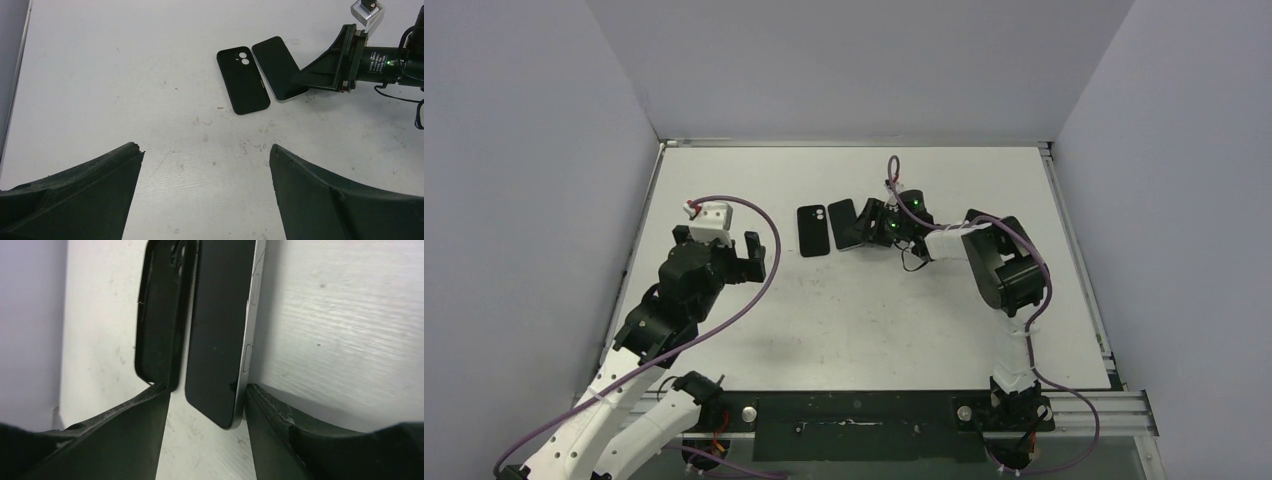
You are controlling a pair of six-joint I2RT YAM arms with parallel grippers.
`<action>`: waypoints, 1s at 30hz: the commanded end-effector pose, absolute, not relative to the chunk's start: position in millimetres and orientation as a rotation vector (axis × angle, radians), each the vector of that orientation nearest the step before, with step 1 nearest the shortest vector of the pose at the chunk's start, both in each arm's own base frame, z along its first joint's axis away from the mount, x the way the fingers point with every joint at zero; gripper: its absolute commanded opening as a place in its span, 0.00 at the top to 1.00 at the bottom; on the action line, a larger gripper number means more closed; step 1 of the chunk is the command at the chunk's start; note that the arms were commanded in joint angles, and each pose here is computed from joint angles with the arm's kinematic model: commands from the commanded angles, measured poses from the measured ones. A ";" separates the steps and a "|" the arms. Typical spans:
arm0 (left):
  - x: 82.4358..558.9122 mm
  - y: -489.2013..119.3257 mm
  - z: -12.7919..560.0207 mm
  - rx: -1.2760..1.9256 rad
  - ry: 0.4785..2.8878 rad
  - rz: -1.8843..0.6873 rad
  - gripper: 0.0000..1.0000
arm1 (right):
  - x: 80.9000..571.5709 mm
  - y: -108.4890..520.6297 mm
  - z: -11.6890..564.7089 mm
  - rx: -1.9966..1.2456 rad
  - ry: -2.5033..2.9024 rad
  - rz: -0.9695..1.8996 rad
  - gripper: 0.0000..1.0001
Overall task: Take the phone out of the phone case
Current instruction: Place the phone at the center of the board.
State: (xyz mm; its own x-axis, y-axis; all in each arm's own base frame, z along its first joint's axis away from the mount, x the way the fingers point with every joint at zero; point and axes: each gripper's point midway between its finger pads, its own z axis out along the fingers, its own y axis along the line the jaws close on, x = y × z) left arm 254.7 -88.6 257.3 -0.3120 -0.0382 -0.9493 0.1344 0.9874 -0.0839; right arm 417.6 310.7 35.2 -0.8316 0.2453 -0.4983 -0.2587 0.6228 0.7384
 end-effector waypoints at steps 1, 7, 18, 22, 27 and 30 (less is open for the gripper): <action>255.9 -95.2 271.0 0.085 1.829 -0.213 0.03 | 425.4 278.2 27.3 -0.047 2.327 0.856 0.43; 255.6 -96.0 271.7 0.089 1.826 -0.219 0.03 | 427.6 275.6 18.2 -0.093 2.356 0.763 0.45; 255.3 -100.3 270.6 0.108 1.828 -0.235 0.03 | 436.2 298.7 15.0 -0.151 2.321 0.824 0.62; 254.9 -101.7 270.2 0.114 1.829 -0.241 0.03 | 437.3 309.3 13.4 -0.196 2.320 0.836 0.64; 254.0 -103.1 270.1 0.121 1.828 -0.247 0.03 | 431.4 318.5 9.8 -0.236 2.337 0.845 0.67; 253.8 -103.2 271.0 0.122 1.825 -0.249 0.03 | 427.0 321.2 7.9 -0.246 2.348 0.850 0.69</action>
State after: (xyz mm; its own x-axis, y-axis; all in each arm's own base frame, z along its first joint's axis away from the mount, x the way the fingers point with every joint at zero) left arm 252.1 -98.2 256.7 -0.3178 -0.0290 -0.9477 0.1868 0.9780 -0.0926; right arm 440.0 315.3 23.7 -0.7600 0.0905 -0.6435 -0.3551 0.7715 0.5279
